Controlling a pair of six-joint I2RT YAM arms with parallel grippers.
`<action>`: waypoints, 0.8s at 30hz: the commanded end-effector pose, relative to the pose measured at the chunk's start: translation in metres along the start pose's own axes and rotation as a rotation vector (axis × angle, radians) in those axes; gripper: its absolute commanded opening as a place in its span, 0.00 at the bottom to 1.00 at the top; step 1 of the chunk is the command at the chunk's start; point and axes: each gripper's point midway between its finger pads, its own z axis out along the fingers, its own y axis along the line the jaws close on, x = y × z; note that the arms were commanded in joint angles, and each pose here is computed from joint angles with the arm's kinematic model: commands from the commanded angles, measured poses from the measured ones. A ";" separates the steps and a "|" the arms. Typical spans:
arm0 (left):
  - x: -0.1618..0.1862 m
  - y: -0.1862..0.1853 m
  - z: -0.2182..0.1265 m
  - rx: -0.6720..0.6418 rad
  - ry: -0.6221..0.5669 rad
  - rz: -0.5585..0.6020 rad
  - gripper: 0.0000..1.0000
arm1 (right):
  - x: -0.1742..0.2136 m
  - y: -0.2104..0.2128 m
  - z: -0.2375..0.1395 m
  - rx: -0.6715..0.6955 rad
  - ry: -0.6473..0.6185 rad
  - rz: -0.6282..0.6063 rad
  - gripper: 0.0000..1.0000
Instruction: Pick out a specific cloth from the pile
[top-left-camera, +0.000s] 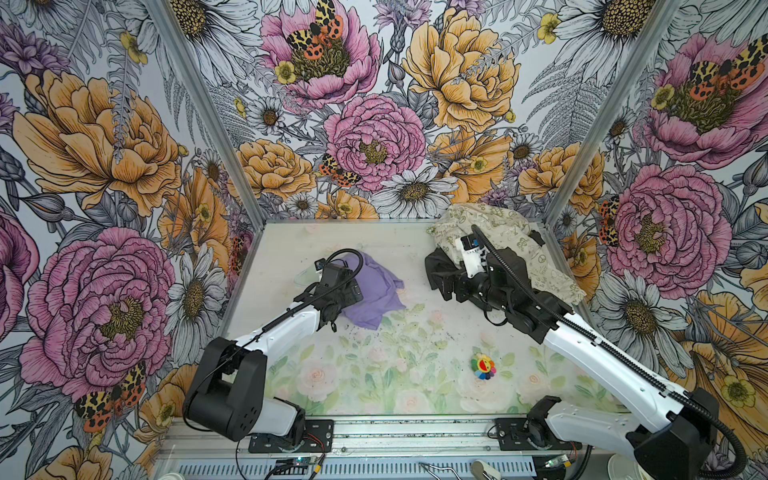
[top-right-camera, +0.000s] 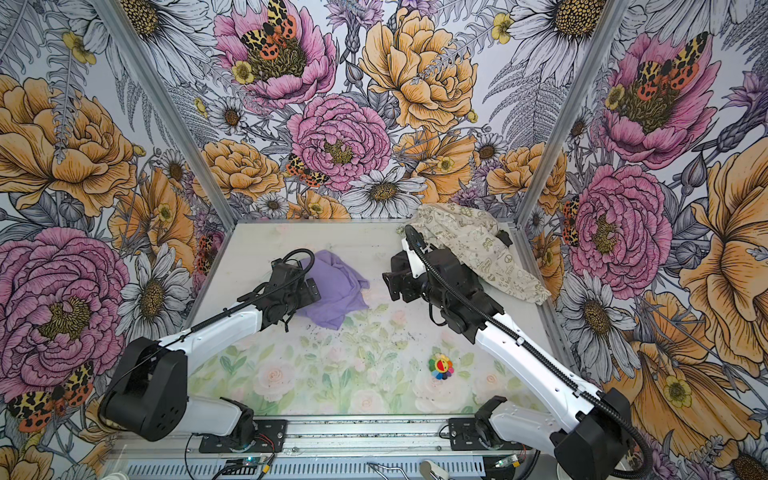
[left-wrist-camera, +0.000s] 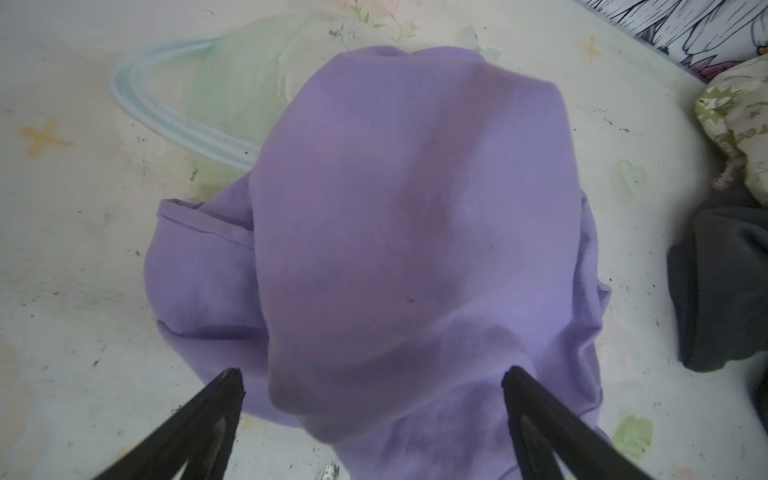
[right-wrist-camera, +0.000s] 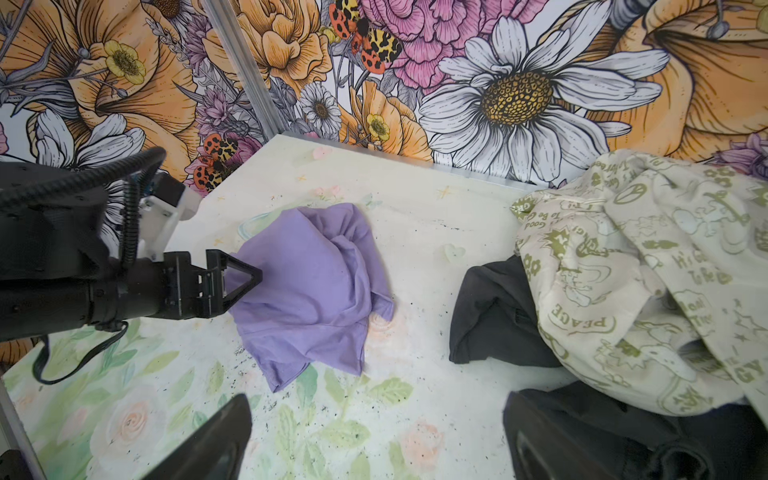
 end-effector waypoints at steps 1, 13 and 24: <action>-0.013 -0.020 0.018 0.096 -0.006 -0.084 0.92 | -0.017 -0.004 -0.013 0.022 -0.090 -0.018 0.96; -0.129 -0.028 -0.007 0.090 -0.212 -0.104 0.03 | -0.019 -0.008 -0.018 0.039 -0.119 -0.029 0.96; -0.264 -0.013 -0.136 0.036 -0.575 -0.099 0.00 | -0.023 -0.007 -0.017 0.029 -0.137 -0.027 0.96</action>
